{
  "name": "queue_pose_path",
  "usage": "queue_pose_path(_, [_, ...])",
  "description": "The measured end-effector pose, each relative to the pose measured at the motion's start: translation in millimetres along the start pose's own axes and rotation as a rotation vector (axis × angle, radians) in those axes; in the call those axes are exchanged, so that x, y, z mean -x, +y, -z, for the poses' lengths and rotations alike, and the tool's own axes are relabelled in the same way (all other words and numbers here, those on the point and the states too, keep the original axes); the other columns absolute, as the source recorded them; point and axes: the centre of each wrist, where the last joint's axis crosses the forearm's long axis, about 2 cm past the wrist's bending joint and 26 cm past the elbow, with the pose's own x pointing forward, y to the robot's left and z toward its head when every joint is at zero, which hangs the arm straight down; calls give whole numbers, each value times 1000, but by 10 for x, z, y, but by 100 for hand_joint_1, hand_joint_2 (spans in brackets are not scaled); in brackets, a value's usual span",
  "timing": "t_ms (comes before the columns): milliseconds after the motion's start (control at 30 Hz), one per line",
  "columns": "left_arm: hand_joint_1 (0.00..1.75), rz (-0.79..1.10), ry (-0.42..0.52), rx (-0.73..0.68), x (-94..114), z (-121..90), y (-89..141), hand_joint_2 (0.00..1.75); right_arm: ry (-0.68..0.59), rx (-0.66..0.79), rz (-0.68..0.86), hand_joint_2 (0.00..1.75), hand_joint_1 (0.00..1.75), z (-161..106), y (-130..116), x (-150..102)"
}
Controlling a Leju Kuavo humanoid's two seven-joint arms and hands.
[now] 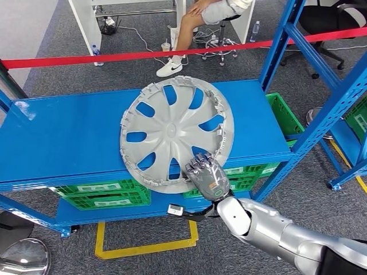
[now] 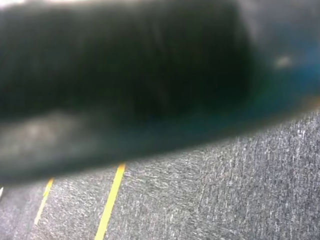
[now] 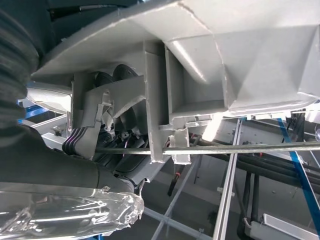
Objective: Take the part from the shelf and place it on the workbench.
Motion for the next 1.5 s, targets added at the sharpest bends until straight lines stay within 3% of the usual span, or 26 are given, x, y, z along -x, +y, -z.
queue_pose_path(233, [0,3,0,-3,0,0,1,0,0,0,-1,175,175,-1,4,3])
queue_pose_path(367, [0,11,-14,-16,-1,0,3,175,0,-1,-1,175,175,-3,6,3])
queue_pose_path(1500, [0,38,-88,-35,-7,1,8,175,6,3,1,175,175,8,4,14])
